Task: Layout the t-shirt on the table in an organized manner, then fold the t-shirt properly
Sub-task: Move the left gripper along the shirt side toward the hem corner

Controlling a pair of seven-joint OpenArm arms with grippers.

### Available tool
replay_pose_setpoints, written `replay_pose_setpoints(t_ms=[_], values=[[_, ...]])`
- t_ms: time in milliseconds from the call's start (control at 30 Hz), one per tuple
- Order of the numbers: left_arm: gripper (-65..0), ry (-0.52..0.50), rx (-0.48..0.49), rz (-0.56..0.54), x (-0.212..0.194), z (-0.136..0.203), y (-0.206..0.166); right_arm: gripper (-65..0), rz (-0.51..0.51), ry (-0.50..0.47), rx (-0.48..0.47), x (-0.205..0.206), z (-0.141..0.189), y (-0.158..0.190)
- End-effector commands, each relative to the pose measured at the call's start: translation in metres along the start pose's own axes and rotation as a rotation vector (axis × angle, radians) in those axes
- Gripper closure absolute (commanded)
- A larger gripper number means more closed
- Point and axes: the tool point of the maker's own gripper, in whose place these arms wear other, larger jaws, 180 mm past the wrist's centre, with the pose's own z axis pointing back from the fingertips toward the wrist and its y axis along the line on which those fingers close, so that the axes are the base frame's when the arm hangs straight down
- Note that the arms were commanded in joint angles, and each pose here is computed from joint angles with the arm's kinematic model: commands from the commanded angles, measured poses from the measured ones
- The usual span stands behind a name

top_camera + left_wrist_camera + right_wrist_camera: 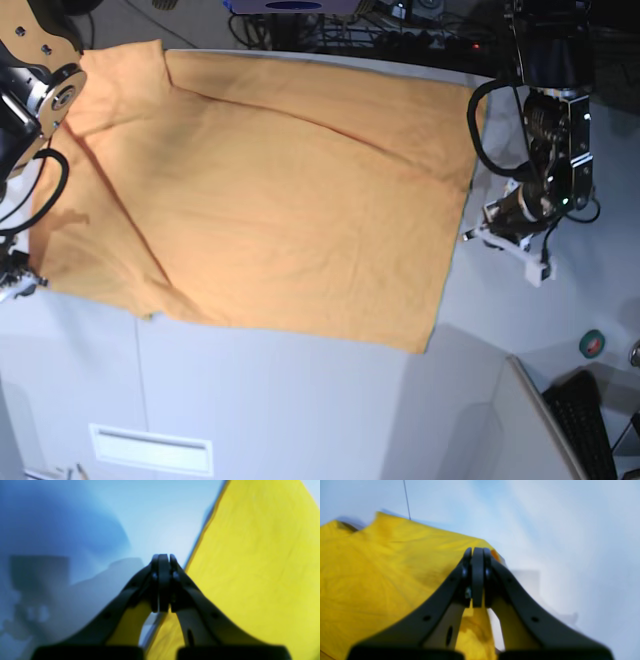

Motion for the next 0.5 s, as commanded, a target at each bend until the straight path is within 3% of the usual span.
replay_pose_setpoints(t_ms=[0, 233, 333, 467], values=[[0.0, -0.05, -0.024, -0.015, 0.026, -0.002, -0.011, 0.0, 0.013, -0.054, -0.009, 0.022, 0.007, -0.003], [0.0, -0.035, -0.06, -0.039, 0.075, -0.031, -0.045, 0.0, 0.017, -0.079, -0.012, 0.032, 0.01, -0.004], [-22.7, -0.062, -0.059, -0.038, 0.098, -0.04, -0.052, 0.0, 0.019, -0.08, -0.014, 0.033, 0.011, -0.005], [-47.1, -0.124, -0.027, -0.028, 0.113, -0.055, -0.045, 0.0, 0.018, -0.08, -0.013, 0.033, 0.01, -0.004]])
